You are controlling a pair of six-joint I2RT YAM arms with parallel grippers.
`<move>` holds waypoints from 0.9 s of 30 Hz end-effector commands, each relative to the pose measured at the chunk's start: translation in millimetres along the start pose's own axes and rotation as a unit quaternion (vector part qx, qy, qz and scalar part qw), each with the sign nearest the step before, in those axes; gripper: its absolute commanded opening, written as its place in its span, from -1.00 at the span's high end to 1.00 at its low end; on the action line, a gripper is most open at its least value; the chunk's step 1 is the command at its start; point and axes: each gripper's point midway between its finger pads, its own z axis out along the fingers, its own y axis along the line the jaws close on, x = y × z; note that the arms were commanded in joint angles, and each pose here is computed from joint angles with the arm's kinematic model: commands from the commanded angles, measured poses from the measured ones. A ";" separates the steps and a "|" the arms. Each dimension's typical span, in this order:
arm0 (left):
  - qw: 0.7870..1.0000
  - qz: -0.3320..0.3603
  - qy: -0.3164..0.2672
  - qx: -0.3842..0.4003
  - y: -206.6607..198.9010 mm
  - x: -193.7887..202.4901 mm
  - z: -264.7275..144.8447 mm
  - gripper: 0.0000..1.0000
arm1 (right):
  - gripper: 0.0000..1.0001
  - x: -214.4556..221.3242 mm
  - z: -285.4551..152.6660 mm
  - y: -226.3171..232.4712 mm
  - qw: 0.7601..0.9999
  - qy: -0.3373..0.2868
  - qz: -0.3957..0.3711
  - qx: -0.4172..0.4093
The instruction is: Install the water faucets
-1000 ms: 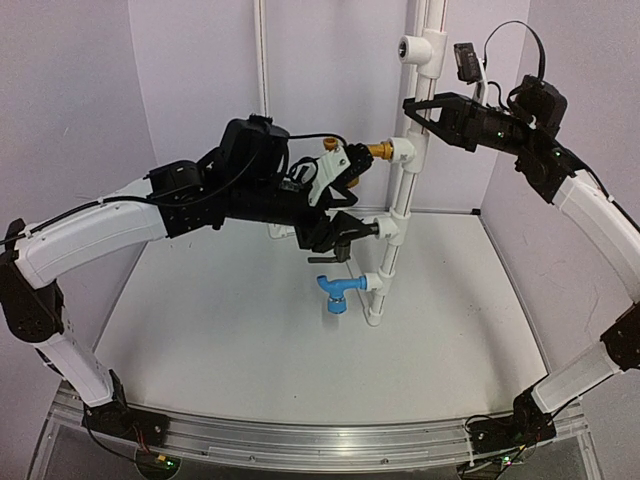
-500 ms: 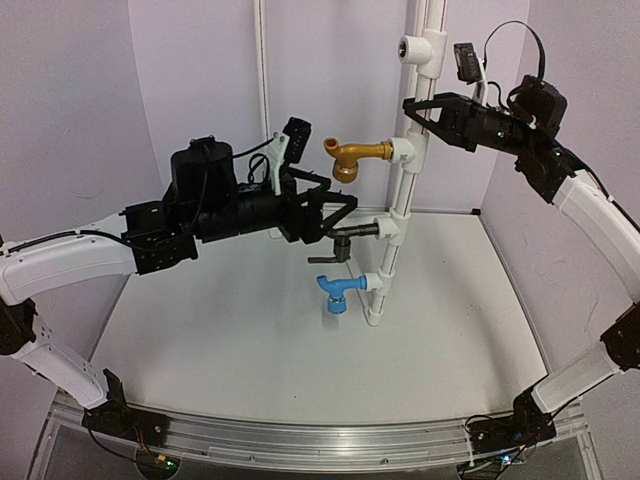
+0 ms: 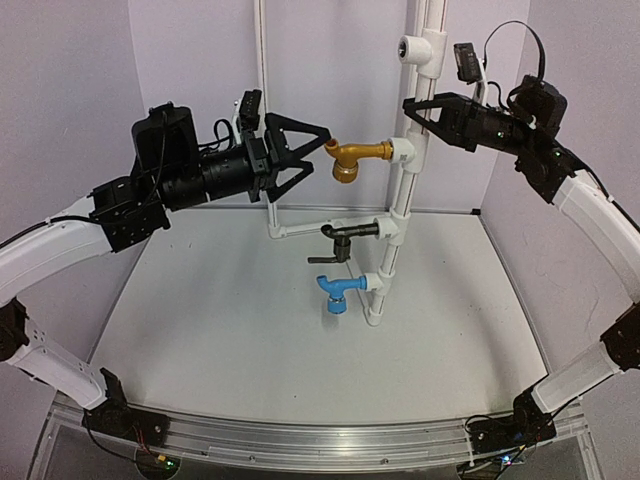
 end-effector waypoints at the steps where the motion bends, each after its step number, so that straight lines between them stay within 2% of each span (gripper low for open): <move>1: 0.982 -0.171 0.021 0.073 -19.3 -11.1 0.3 -0.99 | 0.92 53.3 6.1 -12.2 0.978 0.067 0.199 0.005; 7: 0.962 -0.242 0.080 0.100 -24.9 -3.9 17.9 -0.99 | 0.92 54.4 6.0 -12.4 0.977 0.068 0.201 0.006; 12: 0.940 -0.305 0.106 0.107 -10.4 6.7 37.0 -1.00 | 0.93 52.8 4.9 -12.1 0.978 0.066 0.198 0.011; 15: 0.935 -0.320 0.099 0.120 -9.0 3.1 43.8 -0.99 | 0.93 53.0 3.9 -10.8 0.978 0.066 0.196 0.012; 27: 0.933 -0.313 0.062 0.165 -19.5 -23.0 57.8 -0.99 | 0.93 54.1 3.0 -7.2 0.979 0.068 0.193 0.005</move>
